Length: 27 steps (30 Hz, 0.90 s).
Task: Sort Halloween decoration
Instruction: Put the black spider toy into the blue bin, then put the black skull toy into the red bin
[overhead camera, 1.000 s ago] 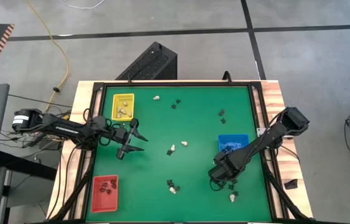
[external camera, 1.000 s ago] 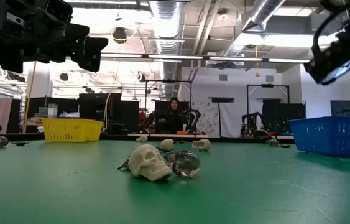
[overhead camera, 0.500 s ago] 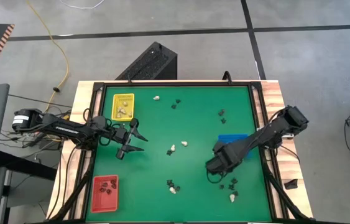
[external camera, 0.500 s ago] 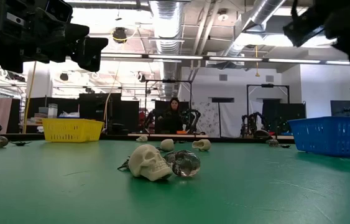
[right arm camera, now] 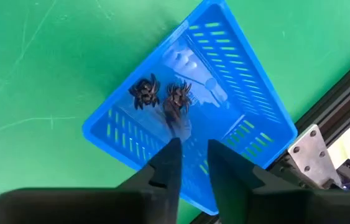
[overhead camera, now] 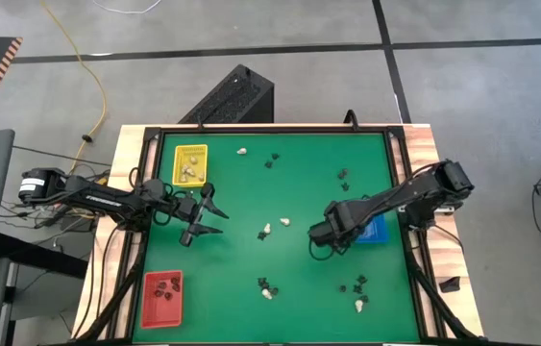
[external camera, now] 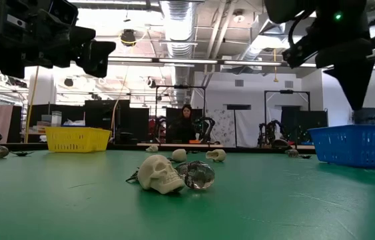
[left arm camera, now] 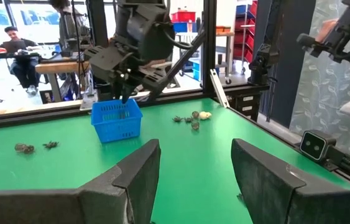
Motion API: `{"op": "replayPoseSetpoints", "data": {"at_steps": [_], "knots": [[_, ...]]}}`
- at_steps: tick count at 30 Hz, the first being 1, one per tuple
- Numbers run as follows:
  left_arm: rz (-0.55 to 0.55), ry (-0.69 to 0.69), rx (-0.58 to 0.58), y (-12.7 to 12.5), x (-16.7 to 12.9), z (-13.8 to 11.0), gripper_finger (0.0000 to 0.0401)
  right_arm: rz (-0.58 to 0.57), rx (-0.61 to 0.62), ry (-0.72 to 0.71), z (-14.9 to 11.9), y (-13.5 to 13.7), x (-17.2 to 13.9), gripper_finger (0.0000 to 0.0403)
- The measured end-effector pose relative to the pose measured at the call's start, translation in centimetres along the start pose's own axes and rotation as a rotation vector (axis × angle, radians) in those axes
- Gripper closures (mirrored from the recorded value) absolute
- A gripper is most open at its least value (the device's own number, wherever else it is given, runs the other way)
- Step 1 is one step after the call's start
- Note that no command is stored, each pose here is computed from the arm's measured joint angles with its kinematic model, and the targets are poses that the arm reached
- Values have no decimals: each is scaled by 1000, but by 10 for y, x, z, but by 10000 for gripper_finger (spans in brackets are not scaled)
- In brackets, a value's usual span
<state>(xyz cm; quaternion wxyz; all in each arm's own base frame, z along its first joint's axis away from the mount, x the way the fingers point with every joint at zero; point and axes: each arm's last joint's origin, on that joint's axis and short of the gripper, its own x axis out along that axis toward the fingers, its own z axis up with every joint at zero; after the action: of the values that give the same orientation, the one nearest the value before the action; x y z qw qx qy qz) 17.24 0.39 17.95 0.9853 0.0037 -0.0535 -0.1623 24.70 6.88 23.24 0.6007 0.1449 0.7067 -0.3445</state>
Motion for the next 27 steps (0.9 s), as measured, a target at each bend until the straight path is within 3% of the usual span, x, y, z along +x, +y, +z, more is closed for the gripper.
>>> {"op": "replayPoseSetpoints", "data": {"at_steps": [7, 12, 19, 27], "knots": [[0, 4, -1, 0, 0, 0, 211, -12, 15, 24, 8, -7, 1, 224], [0, 3, 0, 0, 0, 0, 211, -7, 22, 10, 25, -17, 5, 208], [0, 3, -7, 0, 0, 0, 211, 20, 135, -67, 90, -70, 21, 213], [0, 3, -15, 0, 0, 0, 211, 112, 457, -153, 144, -143, 44, 213]]}}
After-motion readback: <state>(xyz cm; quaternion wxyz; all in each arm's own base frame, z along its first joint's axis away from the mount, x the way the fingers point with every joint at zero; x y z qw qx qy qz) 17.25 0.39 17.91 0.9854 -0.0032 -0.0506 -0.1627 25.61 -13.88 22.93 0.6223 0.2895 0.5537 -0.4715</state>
